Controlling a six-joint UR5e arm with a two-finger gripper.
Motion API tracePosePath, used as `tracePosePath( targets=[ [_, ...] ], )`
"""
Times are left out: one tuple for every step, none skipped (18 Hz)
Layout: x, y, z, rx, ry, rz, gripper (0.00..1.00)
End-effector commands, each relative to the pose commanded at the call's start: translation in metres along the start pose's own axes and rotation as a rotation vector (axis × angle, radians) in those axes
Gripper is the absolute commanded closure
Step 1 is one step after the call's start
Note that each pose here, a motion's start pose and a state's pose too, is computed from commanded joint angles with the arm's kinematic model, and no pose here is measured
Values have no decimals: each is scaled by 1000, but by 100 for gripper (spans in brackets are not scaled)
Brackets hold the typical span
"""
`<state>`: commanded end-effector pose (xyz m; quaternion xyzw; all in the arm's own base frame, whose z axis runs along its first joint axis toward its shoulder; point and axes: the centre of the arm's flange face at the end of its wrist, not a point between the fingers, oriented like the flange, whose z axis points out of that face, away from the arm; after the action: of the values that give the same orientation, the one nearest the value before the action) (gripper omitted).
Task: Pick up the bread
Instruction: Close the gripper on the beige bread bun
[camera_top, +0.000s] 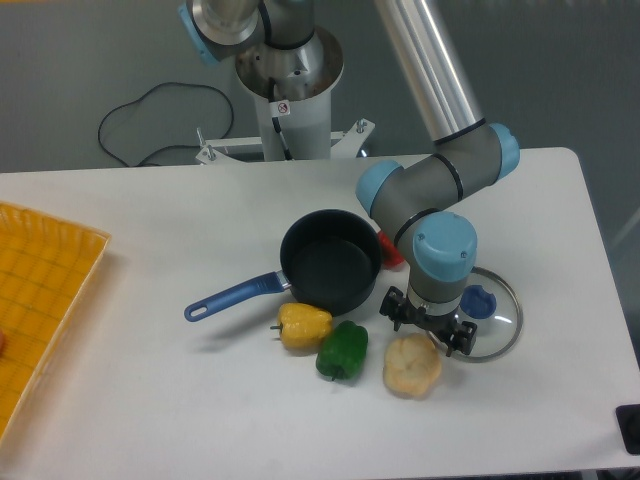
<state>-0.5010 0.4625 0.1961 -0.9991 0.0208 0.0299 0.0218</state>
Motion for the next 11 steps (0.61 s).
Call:
tracePosePath(
  targets=[
    [0, 0, 2, -1, 3, 6, 4],
    [0, 0, 3, -2, 4, 12, 17],
    [0, 0, 3, -2, 4, 15, 28],
    [0, 0, 3, -2, 4, 17, 34],
    [0, 0, 3, -2, 4, 17, 41],
    [0, 0, 3, -2, 4, 17, 48],
    [0, 0, 3, -2, 4, 21, 63],
    [0, 0, 2, -2, 4, 29, 73],
    [0, 0, 1, -1, 3, 32, 83],
    [0, 0, 0, -1, 1, 32, 91],
    [0, 0, -1, 0, 0, 32, 96]
  ],
)
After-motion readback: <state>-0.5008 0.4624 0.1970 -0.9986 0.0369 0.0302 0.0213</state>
